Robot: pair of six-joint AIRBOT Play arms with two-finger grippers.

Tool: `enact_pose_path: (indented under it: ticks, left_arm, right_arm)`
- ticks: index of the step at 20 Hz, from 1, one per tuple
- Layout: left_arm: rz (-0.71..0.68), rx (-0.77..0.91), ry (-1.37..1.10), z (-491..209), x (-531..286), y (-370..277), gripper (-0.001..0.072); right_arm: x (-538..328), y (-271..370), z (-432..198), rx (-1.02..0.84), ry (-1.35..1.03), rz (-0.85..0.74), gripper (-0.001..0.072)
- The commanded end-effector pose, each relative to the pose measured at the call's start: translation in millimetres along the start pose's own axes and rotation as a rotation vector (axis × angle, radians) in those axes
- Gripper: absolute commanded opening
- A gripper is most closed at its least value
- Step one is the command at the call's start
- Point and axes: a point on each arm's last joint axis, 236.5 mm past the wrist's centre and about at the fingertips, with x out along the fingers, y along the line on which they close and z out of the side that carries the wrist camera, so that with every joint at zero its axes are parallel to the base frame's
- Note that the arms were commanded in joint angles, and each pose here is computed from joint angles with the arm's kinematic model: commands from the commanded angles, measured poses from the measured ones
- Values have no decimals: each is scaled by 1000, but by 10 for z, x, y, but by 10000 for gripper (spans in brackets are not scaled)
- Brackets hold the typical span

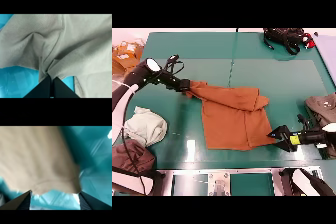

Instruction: Fold the shirts.

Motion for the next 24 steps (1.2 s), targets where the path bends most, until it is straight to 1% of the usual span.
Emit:
enact_pose_path:
  ticks: [1,2,3,4,5,6,10,13,16,19,22,23,24]
  left_arm:
    - [-1,1,-2,5,-16,37,25]
    - [-2,2,2,-5,-16,35,25]
    - [-6,2,16,-39,-17,25,25]
    - [-13,2,39,-93,-18,9,25]
    - [-20,3,65,-154,-22,-8,25]
    - [-27,7,97,-222,-39,-28,25]
    - [-19,62,271,-528,-265,-59,25]
    - [-82,44,399,-832,-380,-253,25]
    - [-133,43,578,-1317,-405,-474,24]
    - [-143,64,657,-1600,-347,-578,25]
    - [-116,73,609,-1502,-285,-526,25]
    - [-93,81,595,-1468,-267,-475,25]
    - [-61,94,579,-1423,-257,-405,25]
  right_arm:
    - [178,-70,231,32,-127,11,628]
    - [215,25,322,19,-156,43,621]
    - [248,143,419,-2,-188,81,457]
    - [272,283,521,-42,-216,119,106]
    - [271,403,616,-70,-232,143,43]
    - [232,523,743,-105,-241,155,13]
    - [-150,1098,1501,-236,-283,173,12]
    - [-397,1621,2099,-318,-288,219,12]
    - [-495,1998,2610,-363,-270,243,12]
    - [-369,2192,2867,-417,-230,221,12]
    - [-218,2216,2910,-425,-207,222,13]
    - [-201,2202,2928,-420,-208,221,40]
    - [-193,2181,2947,-413,-210,220,305]
